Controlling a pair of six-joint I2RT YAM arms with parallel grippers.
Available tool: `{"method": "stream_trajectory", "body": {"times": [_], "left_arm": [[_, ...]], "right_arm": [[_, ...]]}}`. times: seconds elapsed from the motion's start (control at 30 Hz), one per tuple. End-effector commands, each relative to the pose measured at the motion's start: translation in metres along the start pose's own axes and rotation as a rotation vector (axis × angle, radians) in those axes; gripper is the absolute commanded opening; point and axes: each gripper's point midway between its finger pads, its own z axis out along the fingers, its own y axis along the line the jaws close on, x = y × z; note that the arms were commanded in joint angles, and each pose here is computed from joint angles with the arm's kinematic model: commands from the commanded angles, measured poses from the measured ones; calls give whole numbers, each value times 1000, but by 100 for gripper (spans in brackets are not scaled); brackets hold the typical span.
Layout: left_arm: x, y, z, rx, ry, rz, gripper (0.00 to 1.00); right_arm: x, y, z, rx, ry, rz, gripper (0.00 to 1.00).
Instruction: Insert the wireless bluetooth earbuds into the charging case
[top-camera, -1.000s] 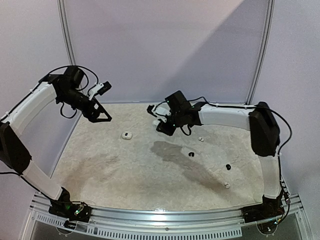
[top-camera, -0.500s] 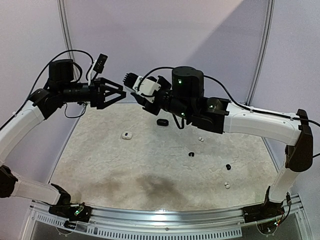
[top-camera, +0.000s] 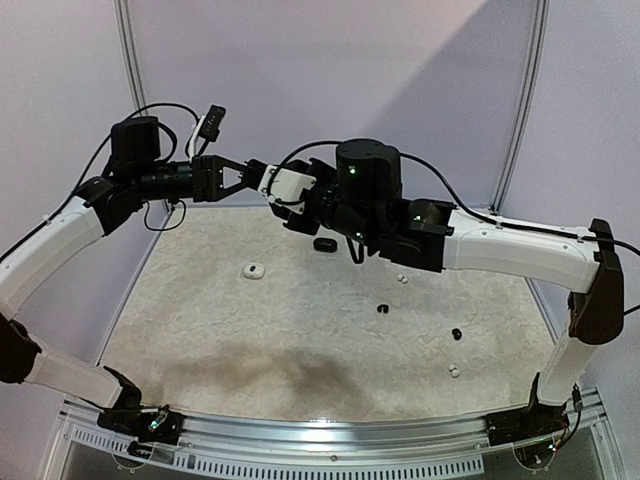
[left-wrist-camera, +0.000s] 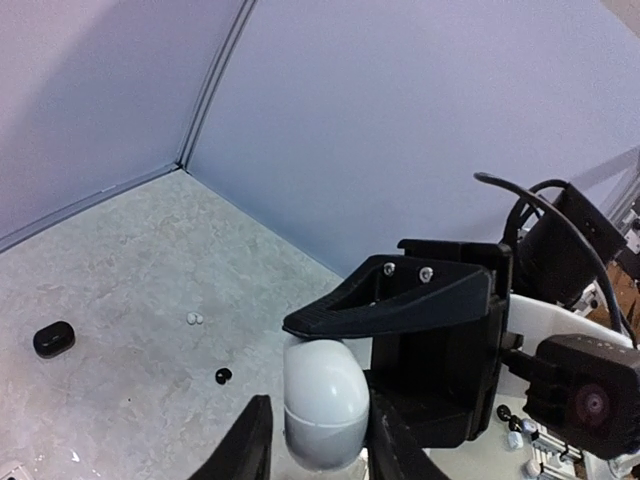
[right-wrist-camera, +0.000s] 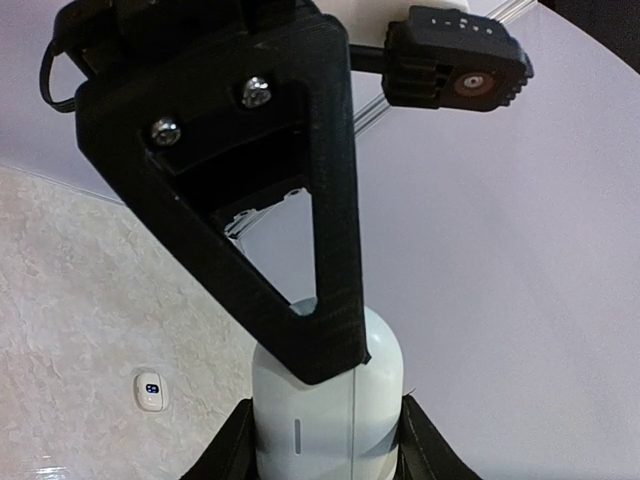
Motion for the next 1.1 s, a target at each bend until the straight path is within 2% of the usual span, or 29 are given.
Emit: {"method": "stream_trajectory", "body": {"times": [0.0,0.1,0.2,0.3,0.37,0.4,0.47,0.57,0.6,0.67,0.87,0.97,1.07], "left_arm": [[-1,-12,7,53,8,17,27],[5,-16,9,84,30,22,17],[8,-21,8,110,47,36,0],[11,-26,7,131,54,54,0],[11,-27,5,133,51,77,0],[11,-25,3,130,49,88,0],[10,-22,0,118,39,123,0],[10,-17,-3,102,37,179,0],[10,-16,-3,101,39,207,0],[13,-16,-4,100,44,254,0],[19,-19,-5,117,49,332,0],[27,-22,-7,125,67,394,0],[35,-26,-8,128,85,434,0]], "right_arm": [[-14,5,0,-10,-38,-2,8],[-16,0,0,6,-42,4,7],[-16,-2,2,9,-24,10,7],[-11,1,5,7,-2,17,12],[-6,-1,5,11,22,35,31],[-4,-3,4,9,37,49,46],[2,0,1,-55,62,103,68],[4,9,-10,-246,43,270,93],[0,11,-16,-308,22,335,98],[-4,19,-26,-420,-2,444,99],[-5,35,-47,-647,-18,623,98],[-6,38,-47,-686,-13,704,93],[-10,37,-46,-702,-27,728,81]]}}
